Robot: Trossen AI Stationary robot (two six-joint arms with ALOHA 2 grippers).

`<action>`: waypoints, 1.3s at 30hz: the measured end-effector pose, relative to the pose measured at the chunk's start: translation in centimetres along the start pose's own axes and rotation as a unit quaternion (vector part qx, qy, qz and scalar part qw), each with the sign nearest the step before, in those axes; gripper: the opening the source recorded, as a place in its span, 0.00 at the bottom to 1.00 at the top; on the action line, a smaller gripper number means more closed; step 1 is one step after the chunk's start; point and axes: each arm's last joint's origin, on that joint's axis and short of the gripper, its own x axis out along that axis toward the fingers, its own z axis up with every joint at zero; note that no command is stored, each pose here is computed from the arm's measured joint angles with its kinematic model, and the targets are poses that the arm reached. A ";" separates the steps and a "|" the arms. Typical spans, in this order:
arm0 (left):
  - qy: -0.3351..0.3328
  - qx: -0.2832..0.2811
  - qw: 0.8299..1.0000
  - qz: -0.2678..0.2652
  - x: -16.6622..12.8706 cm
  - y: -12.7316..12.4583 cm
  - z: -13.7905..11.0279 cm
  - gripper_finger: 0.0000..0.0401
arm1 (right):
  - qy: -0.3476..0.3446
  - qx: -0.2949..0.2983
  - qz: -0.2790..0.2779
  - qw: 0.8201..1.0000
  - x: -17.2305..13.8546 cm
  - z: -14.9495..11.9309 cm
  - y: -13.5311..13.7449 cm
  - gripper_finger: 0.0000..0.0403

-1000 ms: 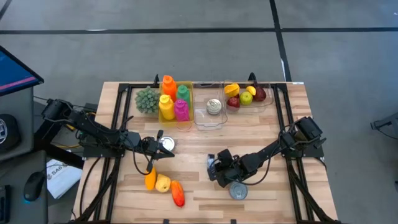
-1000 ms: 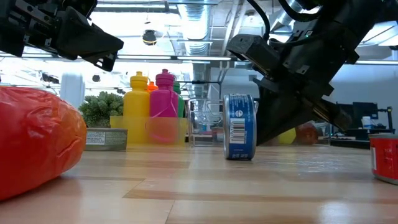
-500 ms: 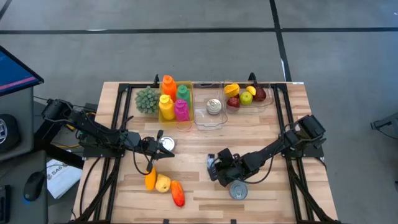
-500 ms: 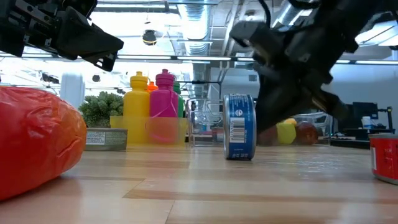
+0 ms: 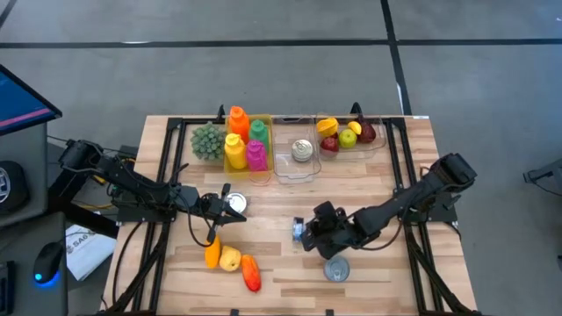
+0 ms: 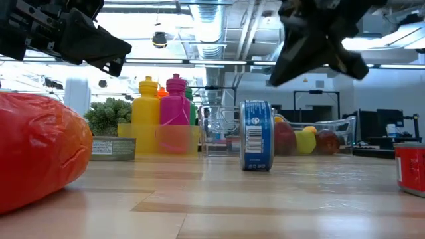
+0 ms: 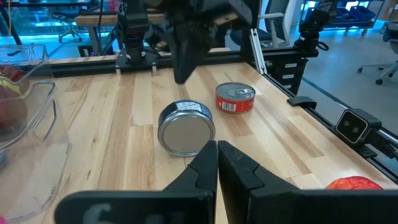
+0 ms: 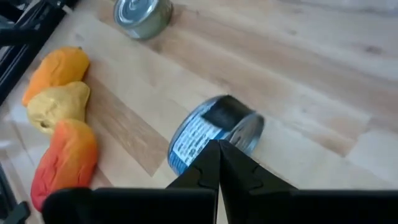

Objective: Pick & Place Food Item
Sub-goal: Stack the dark blue tuna on top of the blue can in the left transparent bin

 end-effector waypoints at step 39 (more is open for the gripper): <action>0.015 0.002 1.000 0.000 0.0 0.0 -0.3 0.01 | 0.043 0.097 -0.204 0.973 0.8 -0.2 8.3 0.00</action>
